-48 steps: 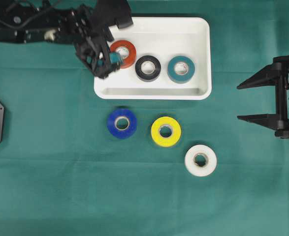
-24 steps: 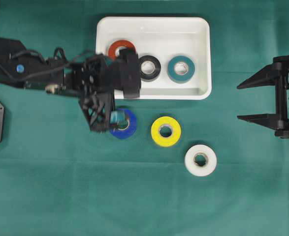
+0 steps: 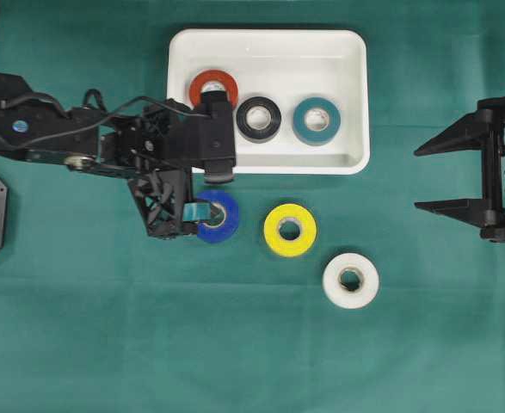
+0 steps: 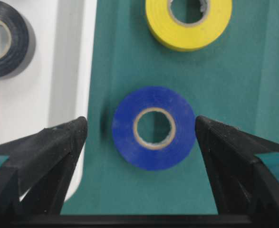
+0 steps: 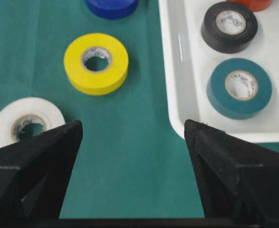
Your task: Pick up the tape from a random location and place it into the white case.
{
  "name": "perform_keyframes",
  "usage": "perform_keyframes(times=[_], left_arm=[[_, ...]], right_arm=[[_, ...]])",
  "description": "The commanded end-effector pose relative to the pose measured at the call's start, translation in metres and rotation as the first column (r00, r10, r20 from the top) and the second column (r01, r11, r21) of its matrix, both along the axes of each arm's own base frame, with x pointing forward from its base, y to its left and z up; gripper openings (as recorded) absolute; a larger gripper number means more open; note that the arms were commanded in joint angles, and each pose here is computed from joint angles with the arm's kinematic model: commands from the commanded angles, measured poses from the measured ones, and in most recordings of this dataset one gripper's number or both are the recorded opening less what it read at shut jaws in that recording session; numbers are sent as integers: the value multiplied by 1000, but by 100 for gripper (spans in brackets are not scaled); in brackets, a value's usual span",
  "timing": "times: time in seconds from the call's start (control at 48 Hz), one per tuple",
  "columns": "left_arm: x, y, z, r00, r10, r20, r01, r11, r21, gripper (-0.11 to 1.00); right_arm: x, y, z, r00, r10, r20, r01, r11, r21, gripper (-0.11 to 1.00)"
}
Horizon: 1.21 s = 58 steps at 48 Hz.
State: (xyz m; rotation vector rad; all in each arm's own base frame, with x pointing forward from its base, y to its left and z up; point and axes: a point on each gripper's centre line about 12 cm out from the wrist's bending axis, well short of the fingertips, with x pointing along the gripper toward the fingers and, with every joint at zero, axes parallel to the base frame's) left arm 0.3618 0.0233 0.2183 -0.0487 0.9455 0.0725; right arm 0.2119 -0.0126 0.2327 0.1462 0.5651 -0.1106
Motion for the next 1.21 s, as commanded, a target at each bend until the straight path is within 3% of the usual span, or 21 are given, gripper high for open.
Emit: perform_keyframes(times=[0.0,0.396,1.189], left_arm=[[-6,-1,19,998,-1,60,1,1000,4,91],[-44,-3,54,976,-5,217,2,1000,16,91],[-120,-10,78,868,-23,496,5,999,37,91]], right_arm=[[4,0,13,999,0,37,0,1000,0,82],[2,0,17,999,0,49,0,1000,-5,82],[-7,0,35,992,8,129,-4,1000,-28,82]])
